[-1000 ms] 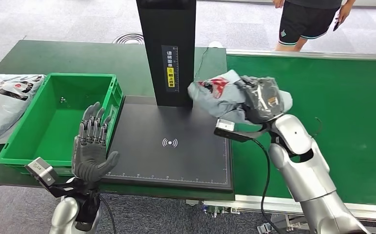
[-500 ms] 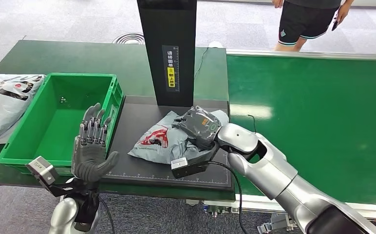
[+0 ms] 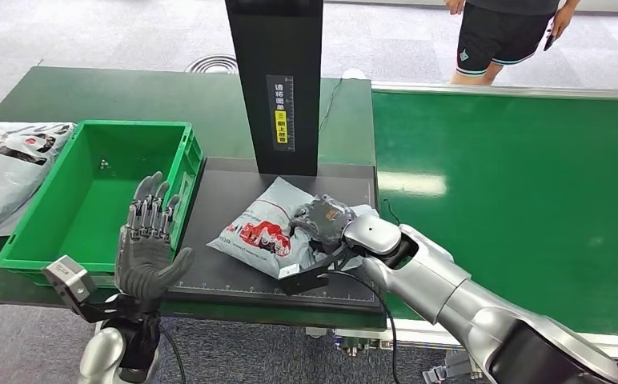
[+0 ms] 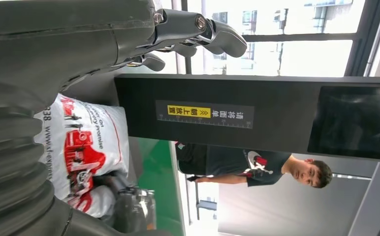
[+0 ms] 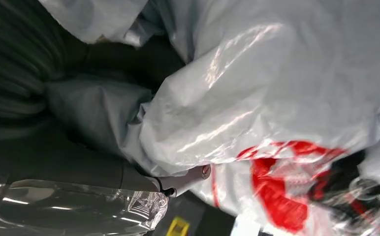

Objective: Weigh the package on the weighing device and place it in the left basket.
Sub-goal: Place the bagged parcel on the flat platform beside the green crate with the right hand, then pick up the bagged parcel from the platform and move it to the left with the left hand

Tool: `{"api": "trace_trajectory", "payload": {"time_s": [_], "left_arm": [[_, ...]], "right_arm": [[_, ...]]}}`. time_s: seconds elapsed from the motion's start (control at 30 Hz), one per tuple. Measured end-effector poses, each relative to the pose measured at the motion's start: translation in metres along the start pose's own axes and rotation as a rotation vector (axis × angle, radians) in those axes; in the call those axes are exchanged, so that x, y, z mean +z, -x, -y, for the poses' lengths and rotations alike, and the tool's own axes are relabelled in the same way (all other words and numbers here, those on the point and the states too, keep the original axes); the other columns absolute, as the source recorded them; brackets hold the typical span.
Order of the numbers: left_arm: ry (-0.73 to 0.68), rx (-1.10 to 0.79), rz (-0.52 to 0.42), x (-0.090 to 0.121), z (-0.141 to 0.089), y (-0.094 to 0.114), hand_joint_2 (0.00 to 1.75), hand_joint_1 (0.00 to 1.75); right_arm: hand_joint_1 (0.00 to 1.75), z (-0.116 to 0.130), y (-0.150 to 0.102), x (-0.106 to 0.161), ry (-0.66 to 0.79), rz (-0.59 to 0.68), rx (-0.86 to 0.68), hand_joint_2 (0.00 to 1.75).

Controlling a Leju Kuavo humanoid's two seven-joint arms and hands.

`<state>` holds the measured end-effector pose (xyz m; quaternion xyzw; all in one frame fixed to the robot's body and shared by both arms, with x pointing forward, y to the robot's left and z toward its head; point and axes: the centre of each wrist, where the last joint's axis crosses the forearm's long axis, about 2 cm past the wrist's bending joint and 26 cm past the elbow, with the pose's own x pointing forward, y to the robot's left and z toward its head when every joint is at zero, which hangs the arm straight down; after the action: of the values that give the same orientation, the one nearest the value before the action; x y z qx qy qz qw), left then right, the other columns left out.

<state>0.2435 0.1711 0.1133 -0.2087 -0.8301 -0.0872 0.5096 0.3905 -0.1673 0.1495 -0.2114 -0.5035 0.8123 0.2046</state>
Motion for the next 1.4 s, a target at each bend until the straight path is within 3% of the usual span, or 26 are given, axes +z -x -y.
{"api": "trace_trajectory", "payload": {"time_s": [0.2,0.37,0.63,1.0,1.4], "left_arm": [[0.003,-0.007,0.001,0.003,0.001,-0.002,1.75,0.0],[0.012,-0.015,0.004,0.002,0.001,-0.002,1.75,0.0],[0.006,-0.022,0.009,-0.001,0.001,-0.003,1.75,0.0],[-0.005,-0.034,0.004,0.003,0.001,-0.003,1.75,0.0],[-0.006,-0.035,0.006,0.003,0.001,-0.004,1.75,0.0]], "right_arm": [[0.0,0.0,-0.002,0.007,0.264,-0.003,0.025,0.0],[0.0,0.01,-0.005,0.013,0.478,0.005,-0.048,0.0],[0.0,0.022,0.0,0.023,0.66,-0.012,-0.217,0.0],[0.0,0.008,-0.004,0.033,0.712,-0.071,-0.536,0.0],[0.0,0.006,-0.004,0.036,0.735,-0.089,-0.572,0.0]]}}
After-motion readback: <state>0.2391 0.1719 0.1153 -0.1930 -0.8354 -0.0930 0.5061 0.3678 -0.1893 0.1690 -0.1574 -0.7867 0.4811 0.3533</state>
